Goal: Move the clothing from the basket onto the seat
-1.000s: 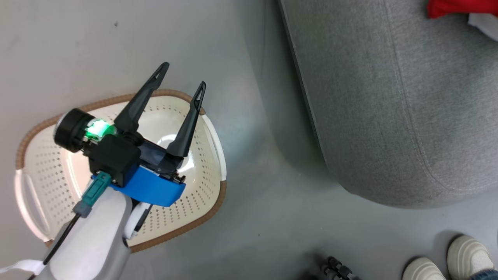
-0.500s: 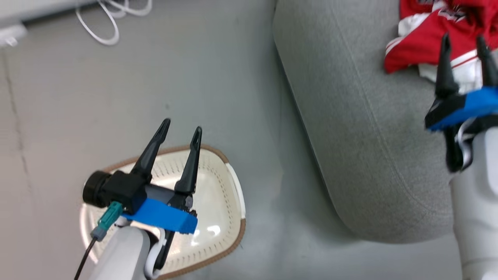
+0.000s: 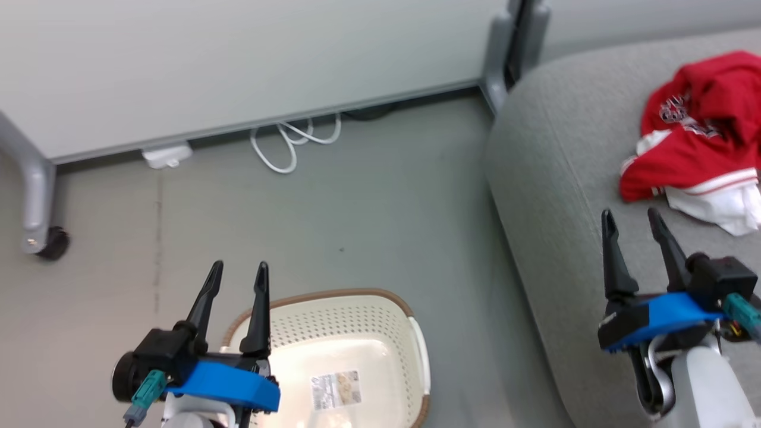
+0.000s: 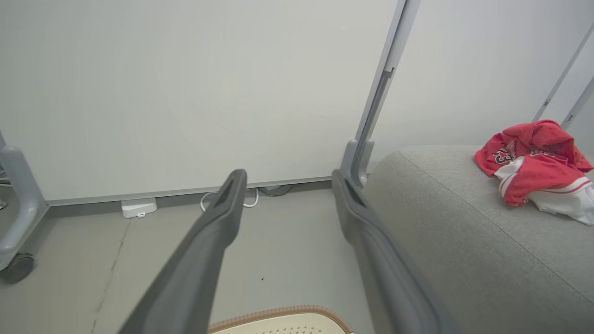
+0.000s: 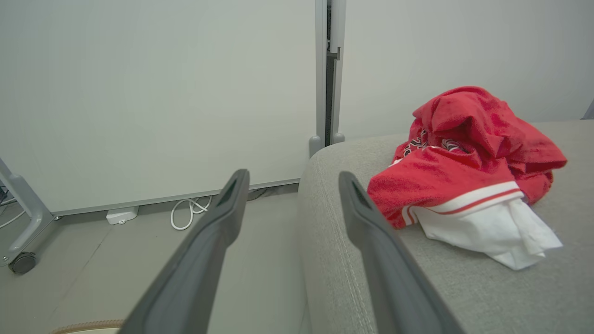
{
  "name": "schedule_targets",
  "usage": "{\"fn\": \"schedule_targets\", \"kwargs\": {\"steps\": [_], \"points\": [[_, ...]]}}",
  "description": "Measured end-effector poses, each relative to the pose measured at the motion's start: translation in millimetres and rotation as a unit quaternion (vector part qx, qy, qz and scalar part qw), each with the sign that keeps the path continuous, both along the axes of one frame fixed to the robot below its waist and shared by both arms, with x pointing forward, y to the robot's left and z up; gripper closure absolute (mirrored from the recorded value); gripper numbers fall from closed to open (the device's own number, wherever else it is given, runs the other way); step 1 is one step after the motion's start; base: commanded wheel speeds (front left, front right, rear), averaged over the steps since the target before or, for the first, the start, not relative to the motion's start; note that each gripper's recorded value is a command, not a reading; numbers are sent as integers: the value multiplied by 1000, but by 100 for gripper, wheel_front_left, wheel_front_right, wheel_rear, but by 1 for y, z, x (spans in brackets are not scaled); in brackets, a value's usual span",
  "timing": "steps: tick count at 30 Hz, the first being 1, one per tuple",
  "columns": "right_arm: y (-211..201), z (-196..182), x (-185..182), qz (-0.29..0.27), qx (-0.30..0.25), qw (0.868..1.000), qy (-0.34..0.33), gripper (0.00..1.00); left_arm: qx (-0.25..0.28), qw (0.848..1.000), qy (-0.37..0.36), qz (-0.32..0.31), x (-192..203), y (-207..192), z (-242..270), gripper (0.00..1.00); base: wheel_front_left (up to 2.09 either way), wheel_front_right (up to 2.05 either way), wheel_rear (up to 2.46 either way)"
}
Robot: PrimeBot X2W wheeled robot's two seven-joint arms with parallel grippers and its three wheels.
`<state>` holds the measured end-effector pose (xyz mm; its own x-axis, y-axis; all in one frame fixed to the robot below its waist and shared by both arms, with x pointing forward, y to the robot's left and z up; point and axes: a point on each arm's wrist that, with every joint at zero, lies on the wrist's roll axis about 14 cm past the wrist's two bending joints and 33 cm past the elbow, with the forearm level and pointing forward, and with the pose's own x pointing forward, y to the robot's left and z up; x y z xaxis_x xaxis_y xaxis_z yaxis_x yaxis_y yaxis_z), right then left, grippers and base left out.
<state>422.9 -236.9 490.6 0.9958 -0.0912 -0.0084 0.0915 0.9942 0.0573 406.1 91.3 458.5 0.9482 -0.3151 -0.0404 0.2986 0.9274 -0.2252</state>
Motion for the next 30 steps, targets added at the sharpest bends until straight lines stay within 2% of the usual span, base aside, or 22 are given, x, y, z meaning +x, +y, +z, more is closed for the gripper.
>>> {"fn": "schedule_targets", "kwargs": {"steps": [6, 14, 30], "points": [[29, 4, -17, 38, -5, 999, -5, 0, 11, 998, -4, 68, -21, 46, 7, 0, 0, 0, 0], [68, 7, -29, 93, -7, 996, -3, 0, 17, 992, -4, 122, -46, 82, 8, 0, 0, 0, 0], [76, -1, -37, 106, 4, 994, 10, 0, 19, 992, 14, 125, -57, 87, -3, 0, 0, 0, 0]]}}
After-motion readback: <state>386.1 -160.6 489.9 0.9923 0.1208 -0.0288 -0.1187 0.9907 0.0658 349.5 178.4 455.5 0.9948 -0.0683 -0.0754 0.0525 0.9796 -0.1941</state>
